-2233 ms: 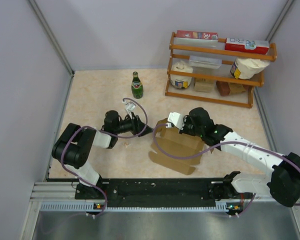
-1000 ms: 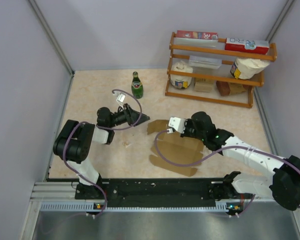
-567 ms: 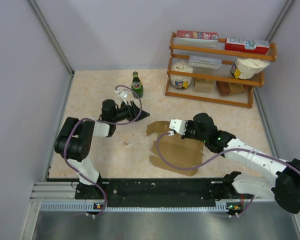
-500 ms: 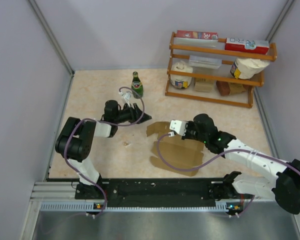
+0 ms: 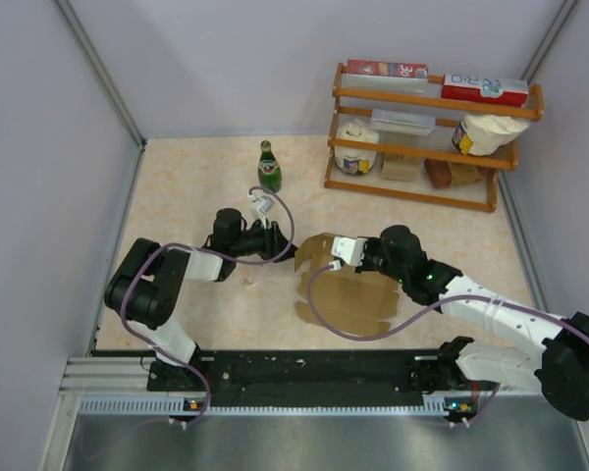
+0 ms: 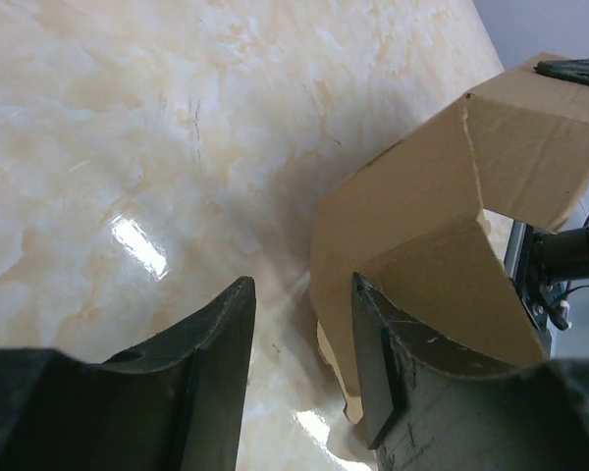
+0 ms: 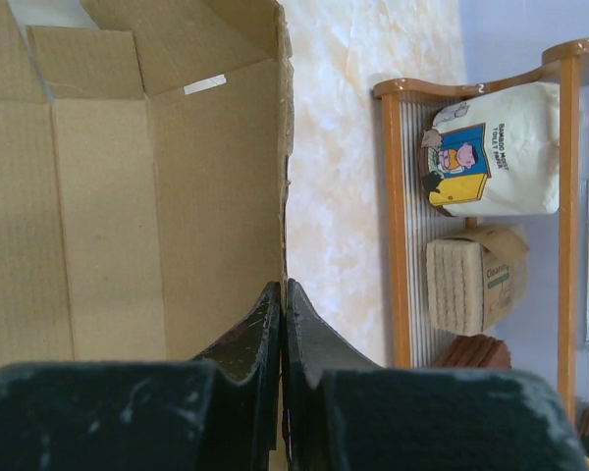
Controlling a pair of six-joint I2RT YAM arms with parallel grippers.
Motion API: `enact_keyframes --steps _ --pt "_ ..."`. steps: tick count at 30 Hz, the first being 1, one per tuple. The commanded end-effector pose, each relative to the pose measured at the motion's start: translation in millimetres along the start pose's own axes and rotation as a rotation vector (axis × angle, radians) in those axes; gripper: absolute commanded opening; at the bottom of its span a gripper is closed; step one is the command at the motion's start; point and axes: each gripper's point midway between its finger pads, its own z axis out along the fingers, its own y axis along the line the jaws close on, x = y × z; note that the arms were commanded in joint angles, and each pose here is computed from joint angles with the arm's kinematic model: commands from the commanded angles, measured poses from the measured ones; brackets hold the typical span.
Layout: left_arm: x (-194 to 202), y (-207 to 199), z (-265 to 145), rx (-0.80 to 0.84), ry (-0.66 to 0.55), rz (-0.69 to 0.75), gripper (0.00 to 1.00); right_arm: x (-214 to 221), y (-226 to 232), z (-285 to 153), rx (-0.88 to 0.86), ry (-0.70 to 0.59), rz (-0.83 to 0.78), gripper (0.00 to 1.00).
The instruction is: Fold the paper box
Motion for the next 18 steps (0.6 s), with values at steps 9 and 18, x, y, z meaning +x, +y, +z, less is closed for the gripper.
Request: enact_keyframes --steps 9,18 --pt "-14 -33 -7 0.113 -0.072 0.16 0.48 -16 -6 1 0.095 -0.069 -0.092 0.0" --pt "-2 -40 -6 0.117 -0.035 0.228 0.5 -17 -5 3 0.094 -0.077 -0.073 0.0"
